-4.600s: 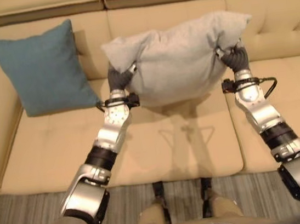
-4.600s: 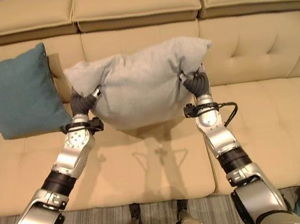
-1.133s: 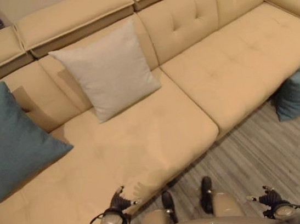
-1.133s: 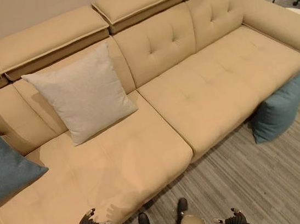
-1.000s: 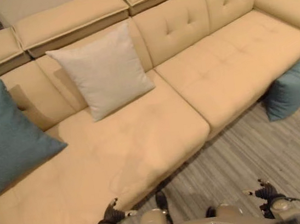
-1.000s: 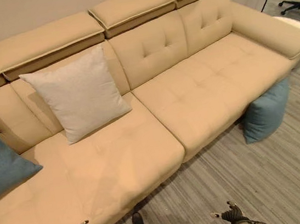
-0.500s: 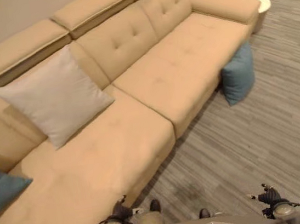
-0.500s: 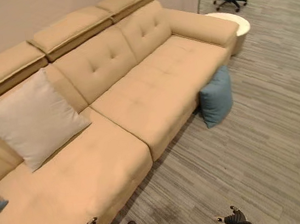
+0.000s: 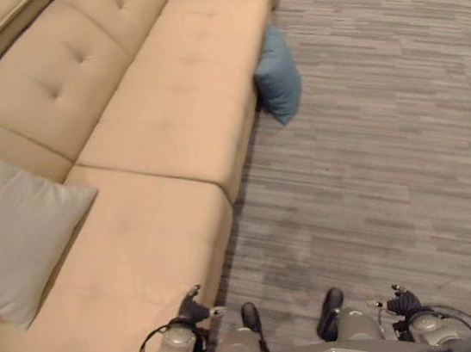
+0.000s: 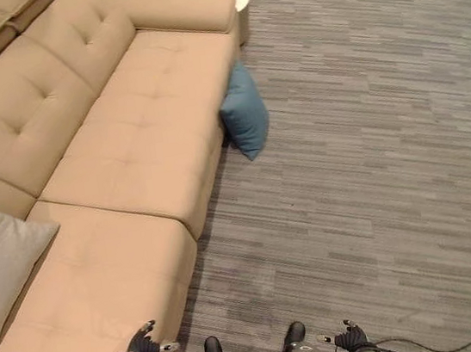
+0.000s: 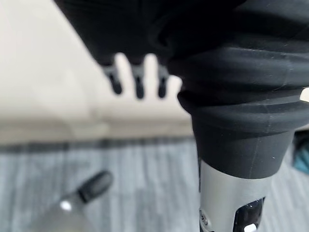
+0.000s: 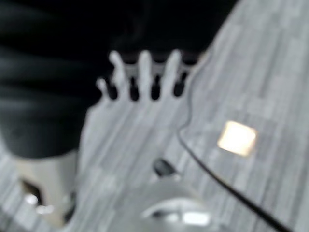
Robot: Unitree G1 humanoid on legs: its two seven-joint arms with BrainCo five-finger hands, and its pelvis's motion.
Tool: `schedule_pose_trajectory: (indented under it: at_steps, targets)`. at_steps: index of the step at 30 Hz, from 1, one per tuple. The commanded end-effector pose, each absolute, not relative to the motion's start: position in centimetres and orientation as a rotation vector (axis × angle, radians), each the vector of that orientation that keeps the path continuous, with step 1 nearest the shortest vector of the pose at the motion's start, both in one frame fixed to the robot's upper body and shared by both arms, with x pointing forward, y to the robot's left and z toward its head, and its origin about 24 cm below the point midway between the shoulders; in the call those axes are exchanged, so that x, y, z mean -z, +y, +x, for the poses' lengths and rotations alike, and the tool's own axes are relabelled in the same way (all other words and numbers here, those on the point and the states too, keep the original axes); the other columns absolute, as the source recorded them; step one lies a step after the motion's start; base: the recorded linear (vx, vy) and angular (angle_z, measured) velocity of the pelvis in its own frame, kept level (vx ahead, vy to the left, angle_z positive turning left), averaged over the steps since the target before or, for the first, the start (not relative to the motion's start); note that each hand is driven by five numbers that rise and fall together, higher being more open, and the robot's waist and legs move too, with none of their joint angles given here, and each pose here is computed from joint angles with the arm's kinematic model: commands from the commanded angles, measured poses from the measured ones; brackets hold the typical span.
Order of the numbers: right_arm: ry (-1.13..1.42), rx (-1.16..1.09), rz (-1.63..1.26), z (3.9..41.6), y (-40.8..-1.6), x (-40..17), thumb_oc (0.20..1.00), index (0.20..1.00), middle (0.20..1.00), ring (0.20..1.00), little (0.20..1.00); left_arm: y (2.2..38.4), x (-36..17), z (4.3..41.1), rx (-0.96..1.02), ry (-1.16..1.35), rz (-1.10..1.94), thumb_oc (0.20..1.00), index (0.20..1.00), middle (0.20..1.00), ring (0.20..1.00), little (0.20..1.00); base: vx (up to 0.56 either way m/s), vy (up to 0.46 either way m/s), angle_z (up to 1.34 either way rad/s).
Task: Pick up all the scattered cushions and arrange them neatly on the sofa.
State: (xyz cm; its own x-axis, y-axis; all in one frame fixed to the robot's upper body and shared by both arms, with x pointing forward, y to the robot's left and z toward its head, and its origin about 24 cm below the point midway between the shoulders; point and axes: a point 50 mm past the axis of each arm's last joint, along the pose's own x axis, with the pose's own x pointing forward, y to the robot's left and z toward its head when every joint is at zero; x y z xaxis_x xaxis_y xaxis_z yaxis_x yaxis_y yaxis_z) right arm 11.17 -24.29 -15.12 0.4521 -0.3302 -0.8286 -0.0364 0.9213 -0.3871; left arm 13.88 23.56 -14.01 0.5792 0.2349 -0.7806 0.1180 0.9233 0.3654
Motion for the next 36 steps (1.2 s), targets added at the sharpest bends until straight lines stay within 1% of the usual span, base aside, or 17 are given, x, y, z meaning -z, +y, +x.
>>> schedule_pose_trajectory:
  at_steps: [1,7,12,17,21,25,28,30,33,36]
  targets:
    - [1.051,0.228,-0.428,12.2,-26.2,14.2,1.000,1.000,1.000,1.000,1.000,22.7,14.3,14.0,-0.055,0.962,0.407,1.000,1.000,1.000,1.000,1.000,0.10,-0.193,-0.28]
    - [1.011,0.304,-0.390,12.4,-27.2,13.7,1.000,1.000,1.000,1.000,1.000,20.4,14.3,14.9,-0.006,0.923,0.353,1.000,1.000,1.000,1.000,1.000,0.11,-0.192,-0.10]
    - [1.010,0.300,-0.394,12.4,-26.9,13.8,1.000,1.000,1.000,1.000,1.000,19.4,14.2,15.6,0.030,0.901,0.376,1.000,1.000,1.000,1.000,1.000,0.18,-0.116,-0.08]
    - [1.027,0.298,-0.404,12.2,-26.8,13.9,1.000,1.000,1.000,1.000,1.000,19.5,14.3,15.5,0.036,0.910,0.393,1.000,1.000,1.000,1.000,1.000,0.24,-0.014,-0.41]
    - [1.067,0.272,-0.406,11.4,-26.2,14.4,1.000,1.000,1.000,1.000,1.000,20.1,14.4,14.9,-0.004,0.930,0.356,1.000,1.000,1.000,1.000,1.000,0.33,0.101,-0.85]
    - [1.056,0.259,-0.405,11.9,-26.1,14.3,1.000,1.000,1.000,1.000,1.000,20.4,14.3,15.0,-0.010,0.929,0.356,1.000,1.000,1.000,1.000,1.000,0.21,0.110,-0.80]
    - [1.019,0.244,-0.417,13.3,-26.3,13.8,1.000,1.000,1.000,1.000,1.000,20.8,14.1,15.4,-0.008,0.920,0.377,1.000,1.000,1.000,1.000,1.000,0.28,0.145,-0.13]
    - [1.017,0.246,-0.428,13.4,-26.6,13.7,1.000,1.000,1.000,1.000,1.000,20.9,13.9,15.6,-0.008,0.909,0.385,1.000,1.000,1.000,1.000,1.000,0.36,0.016,-0.01]
    - [1.013,0.247,-0.435,13.7,-26.7,13.5,1.000,1.000,1.000,1.000,1.000,20.9,13.9,15.8,-0.004,0.906,0.391,1.000,1.000,1.000,1.000,1.000,0.28,-0.122,0.18]
    - [1.007,0.238,-0.443,13.8,-26.9,13.4,1.000,1.000,1.000,1.000,1.000,20.5,14.1,15.8,0.024,0.917,0.411,1.000,1.000,1.000,1.000,1.000,0.63,-0.367,0.48]
